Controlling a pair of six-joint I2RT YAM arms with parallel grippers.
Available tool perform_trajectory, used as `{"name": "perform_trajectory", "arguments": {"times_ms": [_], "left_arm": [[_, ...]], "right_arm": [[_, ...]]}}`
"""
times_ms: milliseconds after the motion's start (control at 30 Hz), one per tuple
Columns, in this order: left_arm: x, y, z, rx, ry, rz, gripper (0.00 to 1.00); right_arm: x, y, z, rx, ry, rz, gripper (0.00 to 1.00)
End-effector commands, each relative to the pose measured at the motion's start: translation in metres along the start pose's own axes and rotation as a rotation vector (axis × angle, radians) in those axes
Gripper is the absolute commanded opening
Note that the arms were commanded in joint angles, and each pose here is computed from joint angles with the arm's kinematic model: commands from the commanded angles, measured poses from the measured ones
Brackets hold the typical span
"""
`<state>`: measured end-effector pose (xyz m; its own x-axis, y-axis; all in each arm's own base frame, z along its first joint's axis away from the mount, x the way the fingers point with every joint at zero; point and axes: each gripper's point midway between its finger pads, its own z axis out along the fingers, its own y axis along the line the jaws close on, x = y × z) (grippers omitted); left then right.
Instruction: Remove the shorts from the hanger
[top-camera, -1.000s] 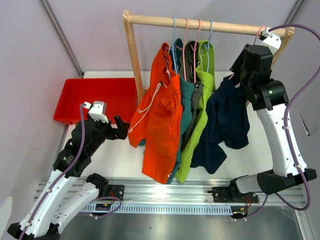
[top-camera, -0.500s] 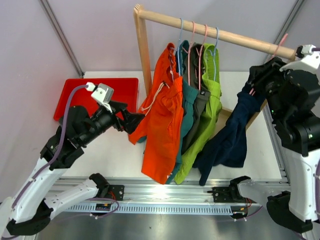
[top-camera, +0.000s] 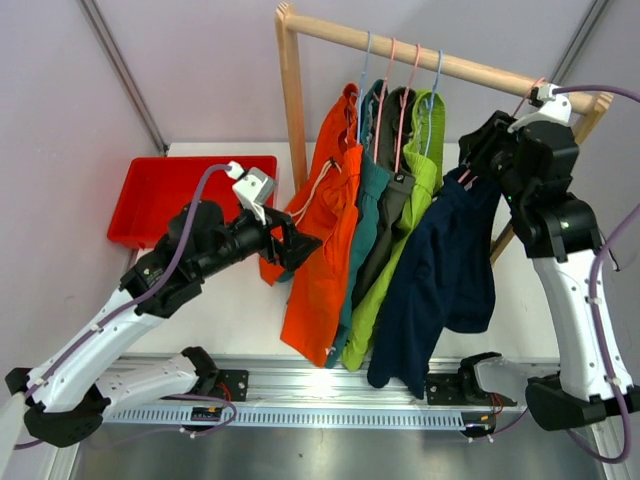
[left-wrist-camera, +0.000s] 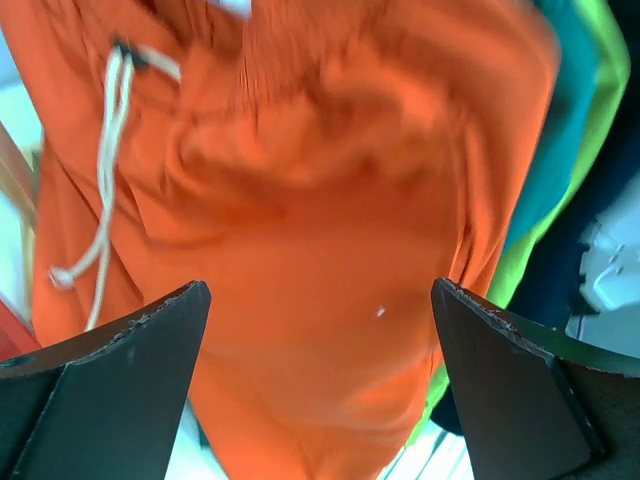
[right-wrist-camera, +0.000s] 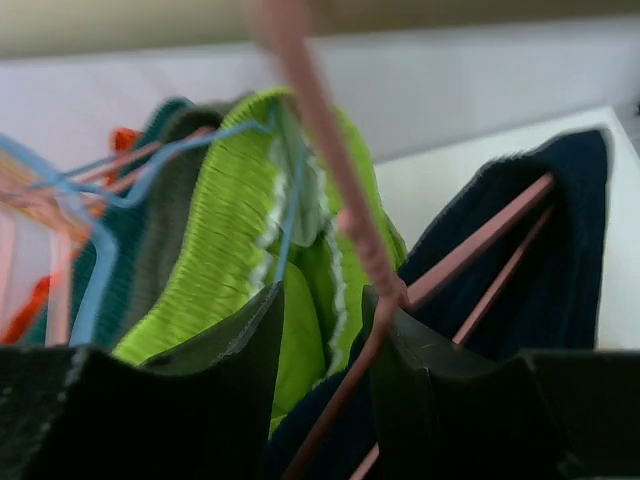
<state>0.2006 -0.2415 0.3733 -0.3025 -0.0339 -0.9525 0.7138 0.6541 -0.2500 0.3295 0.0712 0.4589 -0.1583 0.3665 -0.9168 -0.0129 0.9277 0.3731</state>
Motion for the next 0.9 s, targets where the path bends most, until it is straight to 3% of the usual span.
{"name": "perform_trajectory", "arguments": {"times_ms": [0,33,167,233,267,367,633,867], "left_arm": [[-0.003,-0.001,-0.010,-0.001,-0.052,-0.011,0.99],[0.004,0.002,-0.009,-0.009,-0.042,-0.012,0.99],[0.023,0.010,-0.011,-0.038,-0.011,-0.007,0.99],[0.028,0.013,-0.011,-0.047,-0.006,-0.006,0.99],[0.032,0.014,-0.010,-0.047,0.001,-0.003,0.99],[0.033,0.015,-0.009,-0.047,-0.004,-0.004,0.99],[0.048,0.016,-0.003,-0.037,0.006,-0.016,0.99],[0.052,0.017,-0.004,-0.036,0.007,-0.016,0.99]], "right_arm": [[-0.011,-0.006,0.018,-0.006,-0.060,0.025,0.00],[-0.008,-0.009,0.021,0.005,-0.048,0.025,0.00],[-0.002,-0.019,0.028,0.034,-0.020,0.027,0.60],[-0.004,-0.018,0.027,0.031,-0.023,0.026,0.74],[-0.003,-0.019,0.026,0.035,-0.013,0.027,0.89],[-0.008,-0.014,0.020,0.023,-0.009,0.037,0.99],[-0.023,0.001,-0.010,-0.032,-0.006,0.086,0.94],[-0.032,0.010,-0.032,-0.069,-0.020,0.124,0.72]]}}
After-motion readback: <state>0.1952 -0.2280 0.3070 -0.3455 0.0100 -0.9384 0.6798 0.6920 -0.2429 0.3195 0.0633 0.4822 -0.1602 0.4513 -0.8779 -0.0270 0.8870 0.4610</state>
